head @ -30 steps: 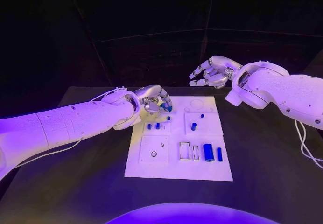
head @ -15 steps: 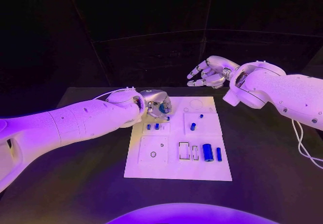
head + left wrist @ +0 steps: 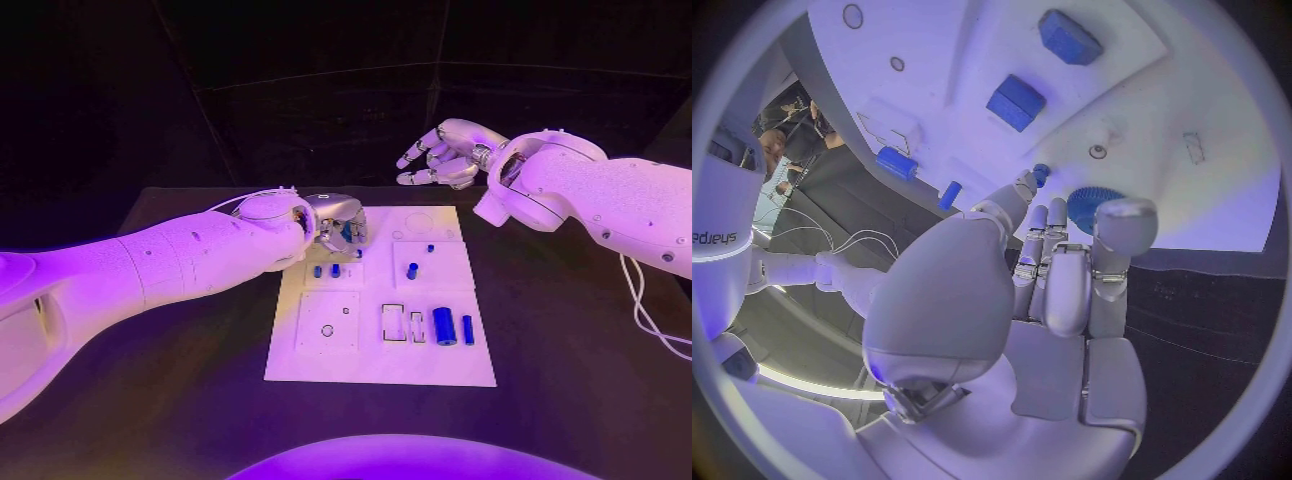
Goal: Assemble the parts on the task board
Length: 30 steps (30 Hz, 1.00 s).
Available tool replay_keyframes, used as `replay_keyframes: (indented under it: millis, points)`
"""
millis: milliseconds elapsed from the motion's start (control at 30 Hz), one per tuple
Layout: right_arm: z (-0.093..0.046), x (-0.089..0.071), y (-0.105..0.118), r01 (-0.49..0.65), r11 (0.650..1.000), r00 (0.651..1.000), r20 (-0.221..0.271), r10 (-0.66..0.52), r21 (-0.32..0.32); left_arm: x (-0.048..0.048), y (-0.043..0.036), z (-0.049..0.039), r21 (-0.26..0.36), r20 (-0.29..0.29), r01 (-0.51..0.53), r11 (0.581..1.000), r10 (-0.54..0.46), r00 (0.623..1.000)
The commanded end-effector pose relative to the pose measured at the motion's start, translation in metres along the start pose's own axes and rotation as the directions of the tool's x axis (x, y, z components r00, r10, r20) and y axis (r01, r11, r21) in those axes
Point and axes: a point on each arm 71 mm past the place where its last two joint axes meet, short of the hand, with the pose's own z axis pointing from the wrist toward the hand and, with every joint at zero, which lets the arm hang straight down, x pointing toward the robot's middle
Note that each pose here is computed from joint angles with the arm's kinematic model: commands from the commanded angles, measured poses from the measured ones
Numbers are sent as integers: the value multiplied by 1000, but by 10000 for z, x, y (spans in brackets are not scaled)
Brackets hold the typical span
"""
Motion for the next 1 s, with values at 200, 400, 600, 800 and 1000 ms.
replay_keyframes:
  millis: [200,400,600,800,1000]
  points:
    - [6,-2,20,1,1000,1000,-4,-1,-12,49,-1,35,-14,-60,-13,1000,12,998]
    - [8,1,24,1,1000,1000,-5,-1,-13,72,4,51,-21,-79,-18,1000,16,997]
    - [12,5,30,1,1000,1000,-6,-1,-14,88,5,69,-23,-88,-22,999,20,996]
    - [14,7,33,1,1000,1000,-7,-1,-15,105,1,86,-25,-92,-23,999,20,996]
    - [16,10,37,0,1000,1000,-7,0,-15,117,17,104,-35,-99,-23,999,20,995]
